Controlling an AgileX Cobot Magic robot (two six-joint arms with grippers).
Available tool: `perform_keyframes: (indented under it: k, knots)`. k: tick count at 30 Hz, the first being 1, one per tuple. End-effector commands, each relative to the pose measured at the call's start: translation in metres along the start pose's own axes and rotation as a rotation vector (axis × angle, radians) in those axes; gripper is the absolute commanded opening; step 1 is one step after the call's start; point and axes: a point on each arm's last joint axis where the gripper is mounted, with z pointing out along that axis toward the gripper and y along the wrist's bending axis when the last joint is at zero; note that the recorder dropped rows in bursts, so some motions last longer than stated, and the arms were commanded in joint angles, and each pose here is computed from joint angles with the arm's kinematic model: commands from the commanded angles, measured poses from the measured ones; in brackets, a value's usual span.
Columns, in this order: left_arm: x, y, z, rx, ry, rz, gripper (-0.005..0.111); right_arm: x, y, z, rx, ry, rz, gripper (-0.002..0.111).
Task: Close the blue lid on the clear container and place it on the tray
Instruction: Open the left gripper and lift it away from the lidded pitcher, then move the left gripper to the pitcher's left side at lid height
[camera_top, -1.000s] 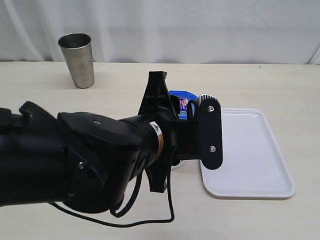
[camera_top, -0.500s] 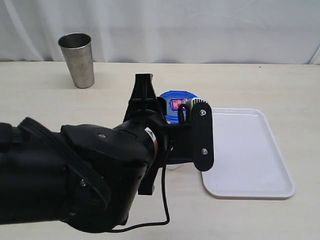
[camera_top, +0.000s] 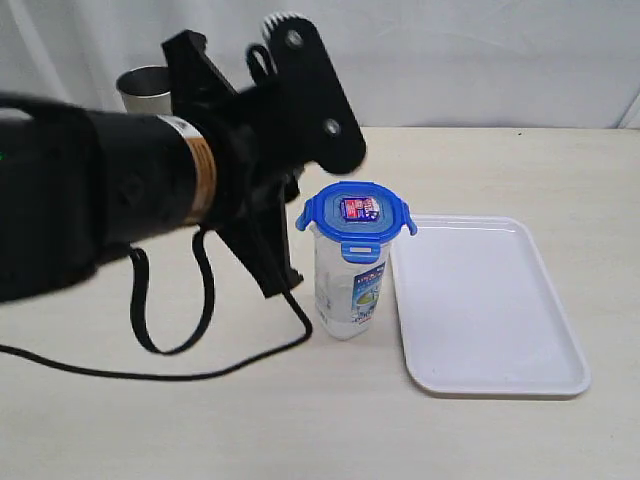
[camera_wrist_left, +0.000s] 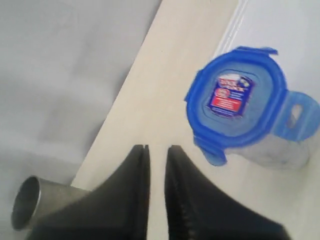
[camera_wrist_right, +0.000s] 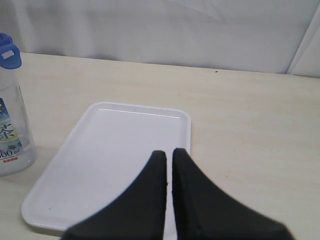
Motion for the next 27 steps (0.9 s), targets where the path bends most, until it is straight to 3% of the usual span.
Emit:
perform_keyframes:
  k: [1, 4, 10, 15, 18, 22, 27]
  knots:
    - [0.018, 0.033, 0.013, 0.025, -0.059, -0.241, 0.0, -0.001, 0.0, 0.0, 0.003, -0.014, -0.004, 0.004]
    - [0.035, 0.041, 0.024, 0.064, -0.167, -0.339, 0.0, -0.001, 0.0, 0.0, 0.003, -0.014, -0.004, 0.004]
    - [0.089, 0.039, 0.041, 0.166, -0.457, -0.483, 0.0, -0.001, 0.0, 0.0, 0.003, -0.014, -0.004, 0.004]
    - [0.131, 0.051, 0.065, 0.233, -0.571, -0.646, 0.0, -0.001, 0.0, 0.0, 0.003, -0.014, -0.004, 0.004]
    - [0.146, 0.044, 0.086, 0.349, -0.603, -0.634, 0.0, -0.001, 0.0, 0.0, 0.003, -0.014, -0.004, 0.004]
    - [0.151, 0.031, 0.114, 0.49, -0.597, -0.517, 0.0, -0.001, 0.0, 0.0, 0.003, -0.014, -0.004, 0.004]
    - [0.157, 0.029, 0.141, 0.537, -0.598, -0.505, 0.0, -0.001, 0.0, 0.0, 0.003, -0.014, -0.004, 0.004]
